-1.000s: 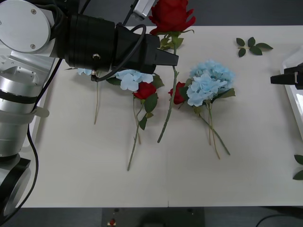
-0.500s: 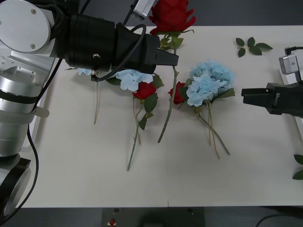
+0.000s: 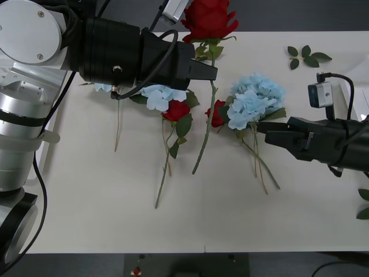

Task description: Put the red flowers into the right box and the blue flowers into the left box

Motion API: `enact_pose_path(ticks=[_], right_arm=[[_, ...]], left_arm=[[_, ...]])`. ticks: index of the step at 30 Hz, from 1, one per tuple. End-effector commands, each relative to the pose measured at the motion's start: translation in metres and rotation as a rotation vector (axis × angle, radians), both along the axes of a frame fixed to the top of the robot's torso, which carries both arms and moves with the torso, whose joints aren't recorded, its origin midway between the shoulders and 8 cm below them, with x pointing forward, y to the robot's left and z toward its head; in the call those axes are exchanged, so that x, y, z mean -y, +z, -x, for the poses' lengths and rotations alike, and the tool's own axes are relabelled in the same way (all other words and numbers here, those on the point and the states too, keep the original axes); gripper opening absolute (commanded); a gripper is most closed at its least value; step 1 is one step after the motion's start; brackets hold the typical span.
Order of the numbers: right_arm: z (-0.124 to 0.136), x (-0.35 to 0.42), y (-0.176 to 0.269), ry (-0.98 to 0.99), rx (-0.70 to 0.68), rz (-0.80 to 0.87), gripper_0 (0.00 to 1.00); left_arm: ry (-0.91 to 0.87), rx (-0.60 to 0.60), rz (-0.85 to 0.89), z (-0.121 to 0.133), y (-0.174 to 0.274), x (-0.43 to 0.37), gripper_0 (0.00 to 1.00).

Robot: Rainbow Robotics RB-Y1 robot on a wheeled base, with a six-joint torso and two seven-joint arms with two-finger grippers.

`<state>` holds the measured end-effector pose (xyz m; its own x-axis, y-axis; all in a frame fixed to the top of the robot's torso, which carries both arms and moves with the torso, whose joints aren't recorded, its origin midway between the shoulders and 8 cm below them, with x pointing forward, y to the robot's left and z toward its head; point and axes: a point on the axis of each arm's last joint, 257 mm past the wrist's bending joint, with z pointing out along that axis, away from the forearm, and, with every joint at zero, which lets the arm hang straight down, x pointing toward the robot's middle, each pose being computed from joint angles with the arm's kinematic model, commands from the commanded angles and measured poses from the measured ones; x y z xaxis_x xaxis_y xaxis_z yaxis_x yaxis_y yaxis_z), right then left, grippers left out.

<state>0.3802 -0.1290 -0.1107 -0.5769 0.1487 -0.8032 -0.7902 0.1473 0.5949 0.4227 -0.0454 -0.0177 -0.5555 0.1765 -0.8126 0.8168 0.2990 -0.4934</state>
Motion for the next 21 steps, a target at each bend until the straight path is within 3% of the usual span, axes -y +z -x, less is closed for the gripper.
enact_pose_path(ticks=[1,13,21], right_arm=[[0.019,-0.033,0.023,0.032,0.064,-0.069,1.0],[0.034,-0.107,0.02,0.072,0.153,-0.11,1.0],[0.044,-0.155,0.012,0.093,0.094,-0.148,1.0]], left_arm=[[-0.013,0.073,0.003,0.001,0.018,0.0,0.0],[-0.013,0.073,0.003,0.001,0.018,0.0,0.0],[-0.013,0.073,0.003,0.001,0.018,0.0,0.0]])
